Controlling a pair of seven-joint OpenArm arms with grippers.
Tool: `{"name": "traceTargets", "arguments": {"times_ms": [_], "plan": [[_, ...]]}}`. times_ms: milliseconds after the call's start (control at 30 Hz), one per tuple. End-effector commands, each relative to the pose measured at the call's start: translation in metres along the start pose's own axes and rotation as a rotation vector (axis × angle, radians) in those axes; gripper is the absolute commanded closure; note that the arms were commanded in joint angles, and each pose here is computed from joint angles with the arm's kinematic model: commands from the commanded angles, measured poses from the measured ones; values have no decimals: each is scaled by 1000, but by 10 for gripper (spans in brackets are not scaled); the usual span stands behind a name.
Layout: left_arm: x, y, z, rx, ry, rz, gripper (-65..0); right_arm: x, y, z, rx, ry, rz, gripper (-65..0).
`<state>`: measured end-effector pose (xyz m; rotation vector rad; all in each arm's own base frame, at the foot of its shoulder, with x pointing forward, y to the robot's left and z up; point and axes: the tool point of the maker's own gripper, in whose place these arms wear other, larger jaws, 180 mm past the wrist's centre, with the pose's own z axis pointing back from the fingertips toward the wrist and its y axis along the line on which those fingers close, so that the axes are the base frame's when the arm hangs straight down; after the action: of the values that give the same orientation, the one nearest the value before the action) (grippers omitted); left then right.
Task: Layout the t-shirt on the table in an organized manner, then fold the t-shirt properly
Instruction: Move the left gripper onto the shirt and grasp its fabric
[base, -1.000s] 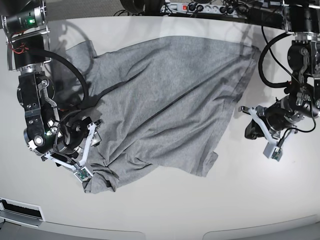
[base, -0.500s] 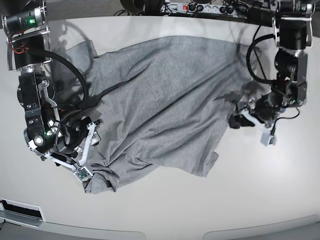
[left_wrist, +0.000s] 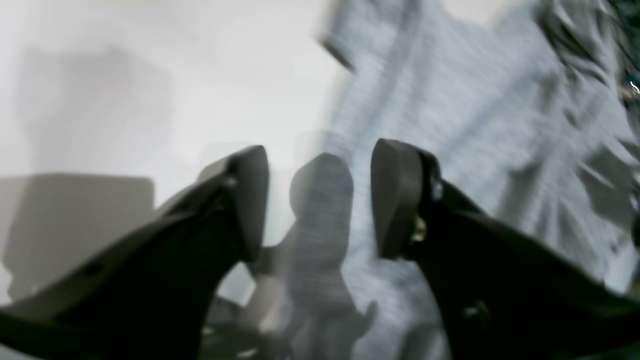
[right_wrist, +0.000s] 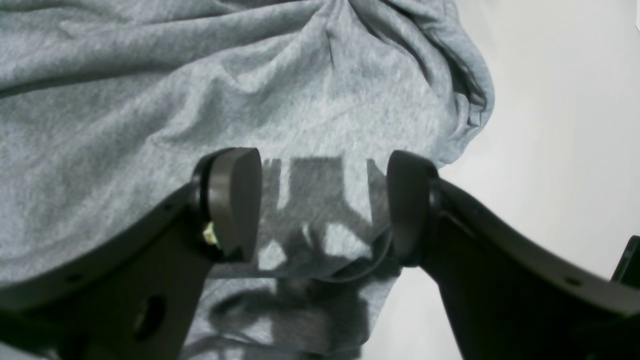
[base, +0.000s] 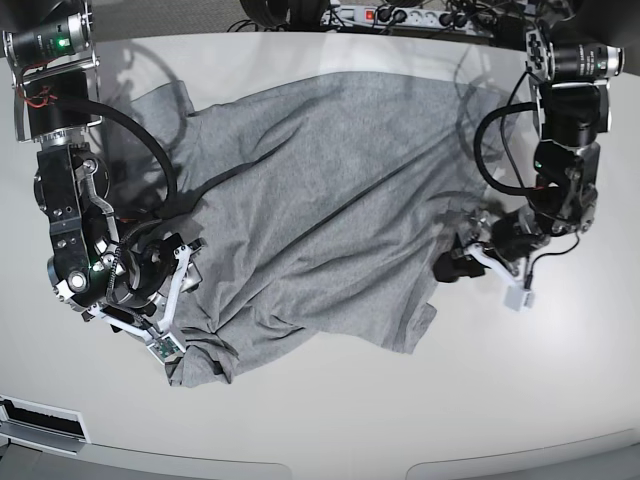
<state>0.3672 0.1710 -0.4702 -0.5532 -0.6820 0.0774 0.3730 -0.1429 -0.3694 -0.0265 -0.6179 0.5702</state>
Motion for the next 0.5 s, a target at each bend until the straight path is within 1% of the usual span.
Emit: {"name": "traceTargets", "arguments": {"times_ms": [0, 33, 67, 100, 133, 167, 200, 267, 367, 400, 467], "plan": [[-19, 2, -3, 27, 105, -29, -309, 17, -12, 7, -31, -48, 9, -407], [-24, -2, -5, 20, 124, -39, -308, 17, -12, 7, -31, -48, 9, -407], [-28, -5, -7, 15, 148, -53, -285, 17, -12, 7, -31, -48, 9, -407], [-32, -7, -8, 12, 172, -69, -233, 17, -12, 7, -31, -48, 9, -407], [-35, -9, -8, 10, 195, -84, -148, 17, -12, 7, -31, -48, 9, -407], [-36, -9, -8, 10, 211, -95, -49, 17, -12, 7, -30, -49, 9, -407], [-37, -8, -7, 12, 224, -103, 0, 17, -12, 7, -30, -49, 9, -407], [-31, -8, -4, 15, 224, -107, 0, 17, -12, 7, -30, -49, 9, -407], [-17, -18, 2, -27, 216, -99, 0, 19, -12, 7, -30, -58, 9, -407], [-12, -25, 5, -55, 216, -119, 0, 20, -12, 8, -30, -63, 9, -407], [0, -44, 10, -118, 214, -204, 0, 22, -12, 8, -30, -78, 9, -407]]}}
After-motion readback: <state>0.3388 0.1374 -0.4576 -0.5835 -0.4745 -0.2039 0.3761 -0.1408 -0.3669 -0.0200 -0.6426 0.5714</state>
